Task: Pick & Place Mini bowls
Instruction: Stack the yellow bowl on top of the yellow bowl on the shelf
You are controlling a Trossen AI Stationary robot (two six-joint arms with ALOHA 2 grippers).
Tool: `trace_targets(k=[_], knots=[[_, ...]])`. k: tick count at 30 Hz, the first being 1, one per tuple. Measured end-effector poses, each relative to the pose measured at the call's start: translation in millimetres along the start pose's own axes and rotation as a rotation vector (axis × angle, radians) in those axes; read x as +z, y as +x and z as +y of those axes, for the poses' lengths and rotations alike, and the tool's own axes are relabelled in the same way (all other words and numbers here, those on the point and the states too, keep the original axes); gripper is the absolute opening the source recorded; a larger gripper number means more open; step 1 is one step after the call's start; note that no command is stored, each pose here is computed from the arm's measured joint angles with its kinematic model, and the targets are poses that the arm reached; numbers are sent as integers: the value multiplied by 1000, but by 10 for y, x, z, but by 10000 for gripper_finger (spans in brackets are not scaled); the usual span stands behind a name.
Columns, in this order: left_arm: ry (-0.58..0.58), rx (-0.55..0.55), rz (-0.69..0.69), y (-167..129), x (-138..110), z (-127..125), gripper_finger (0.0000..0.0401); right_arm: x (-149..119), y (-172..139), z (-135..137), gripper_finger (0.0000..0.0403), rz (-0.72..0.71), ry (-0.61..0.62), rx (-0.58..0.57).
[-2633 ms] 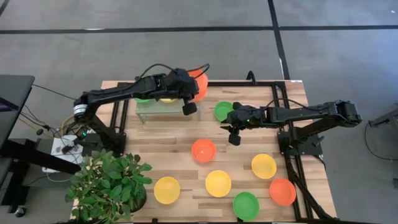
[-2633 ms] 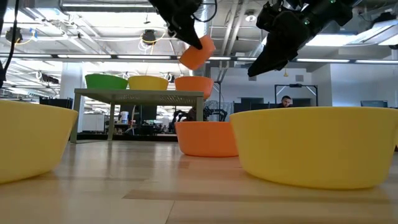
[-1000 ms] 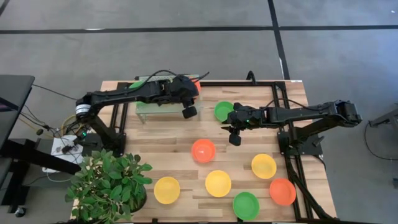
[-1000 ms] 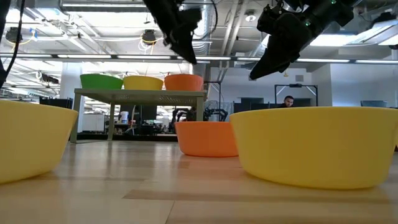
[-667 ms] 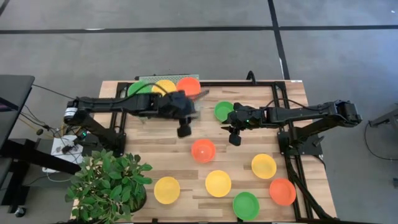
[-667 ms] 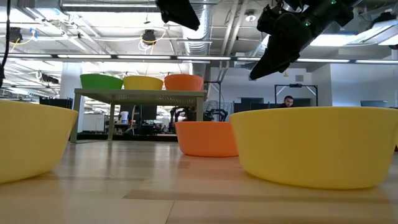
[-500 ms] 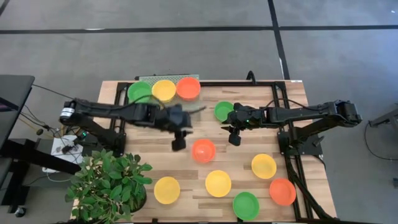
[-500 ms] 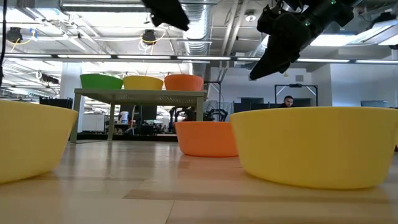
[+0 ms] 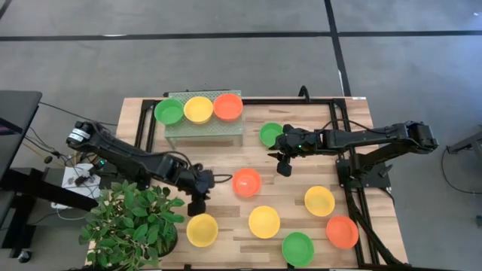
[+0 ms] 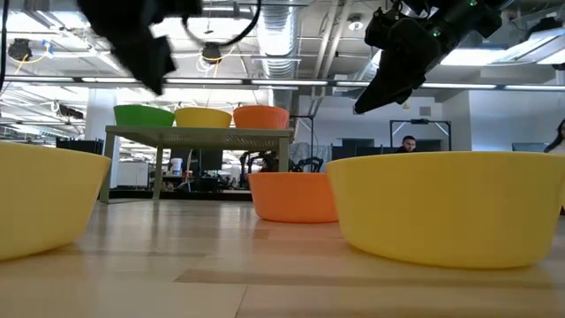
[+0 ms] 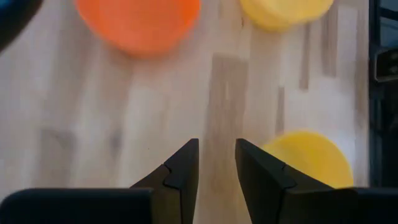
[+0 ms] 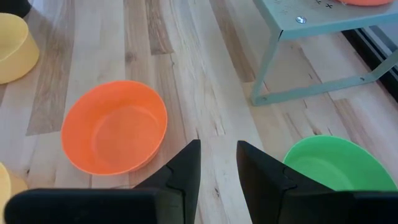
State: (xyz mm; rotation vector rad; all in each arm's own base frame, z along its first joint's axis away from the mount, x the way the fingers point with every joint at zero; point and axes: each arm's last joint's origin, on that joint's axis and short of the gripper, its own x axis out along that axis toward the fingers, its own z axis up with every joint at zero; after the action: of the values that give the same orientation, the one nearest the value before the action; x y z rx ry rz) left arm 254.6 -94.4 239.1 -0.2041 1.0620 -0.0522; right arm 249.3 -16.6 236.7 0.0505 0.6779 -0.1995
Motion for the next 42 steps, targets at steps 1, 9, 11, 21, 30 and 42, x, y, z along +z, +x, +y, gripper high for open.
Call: trace_targets(k=[1,9,11,21,30,42], knots=[[-22,-13,21,30,-40,3,106,0,0,0,98,0,0,0],[-41,-137,40,237,-181,-11,109,0,0,0,98,0,0,0],[-29,-148,64,302,-222,-15,116,0,0,0,98,0,0,0],[102,-169,96,617,-317,-174,153,-1,1,0,98,0,0,0],[101,-143,155,773,-382,-181,141,1,1,0,98,-2,0,0],[79,-106,18,466,-248,-97,7,1,1,0,98,-2,0,0]])
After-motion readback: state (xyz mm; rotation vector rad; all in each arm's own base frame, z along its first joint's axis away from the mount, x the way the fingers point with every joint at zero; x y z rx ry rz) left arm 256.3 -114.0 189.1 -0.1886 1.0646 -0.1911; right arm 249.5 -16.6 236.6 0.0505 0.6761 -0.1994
